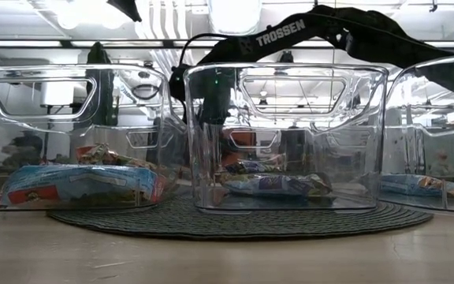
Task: Pick and place Granola Bars by type
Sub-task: Put the yellow granola bar into the right transparent bin
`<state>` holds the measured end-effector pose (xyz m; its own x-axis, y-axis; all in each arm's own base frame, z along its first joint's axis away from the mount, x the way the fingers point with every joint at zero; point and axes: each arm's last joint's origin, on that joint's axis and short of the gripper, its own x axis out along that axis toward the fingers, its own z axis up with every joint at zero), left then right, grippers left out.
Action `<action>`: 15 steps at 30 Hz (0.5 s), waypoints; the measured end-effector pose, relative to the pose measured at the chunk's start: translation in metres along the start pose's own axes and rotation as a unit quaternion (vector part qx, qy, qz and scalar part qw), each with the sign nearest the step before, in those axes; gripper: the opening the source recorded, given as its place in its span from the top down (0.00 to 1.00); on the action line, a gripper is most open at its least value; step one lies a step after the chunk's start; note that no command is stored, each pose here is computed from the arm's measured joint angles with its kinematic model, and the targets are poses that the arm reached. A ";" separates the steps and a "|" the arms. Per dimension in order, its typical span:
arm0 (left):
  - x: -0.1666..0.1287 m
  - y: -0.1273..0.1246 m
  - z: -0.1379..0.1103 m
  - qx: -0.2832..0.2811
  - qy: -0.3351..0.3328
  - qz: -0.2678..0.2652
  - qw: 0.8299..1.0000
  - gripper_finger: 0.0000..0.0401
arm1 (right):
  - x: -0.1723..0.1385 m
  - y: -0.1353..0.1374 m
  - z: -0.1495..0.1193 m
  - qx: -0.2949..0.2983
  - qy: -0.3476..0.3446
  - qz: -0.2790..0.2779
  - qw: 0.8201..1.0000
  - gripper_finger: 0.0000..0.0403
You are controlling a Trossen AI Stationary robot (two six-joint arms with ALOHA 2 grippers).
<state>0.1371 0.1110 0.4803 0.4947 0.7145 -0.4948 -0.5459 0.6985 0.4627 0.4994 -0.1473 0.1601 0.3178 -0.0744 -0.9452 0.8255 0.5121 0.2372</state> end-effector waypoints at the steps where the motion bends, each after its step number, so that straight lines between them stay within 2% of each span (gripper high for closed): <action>1: 0.000 0.000 0.000 0.000 0.000 0.000 1.000 0.46 | 0.000 0.000 -0.001 -0.001 -0.001 -0.002 1.000 0.46; 15: 0.000 0.000 0.000 0.000 0.000 0.000 1.000 0.46 | 0.008 0.004 -0.012 -0.041 -0.020 -0.042 0.998 0.46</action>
<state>0.1370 0.1110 0.4803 0.4943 0.7145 -0.4951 -0.5461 0.6983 0.4627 0.4998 -0.1361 0.1505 0.2689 -0.1537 -0.9508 0.8094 0.5712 0.1365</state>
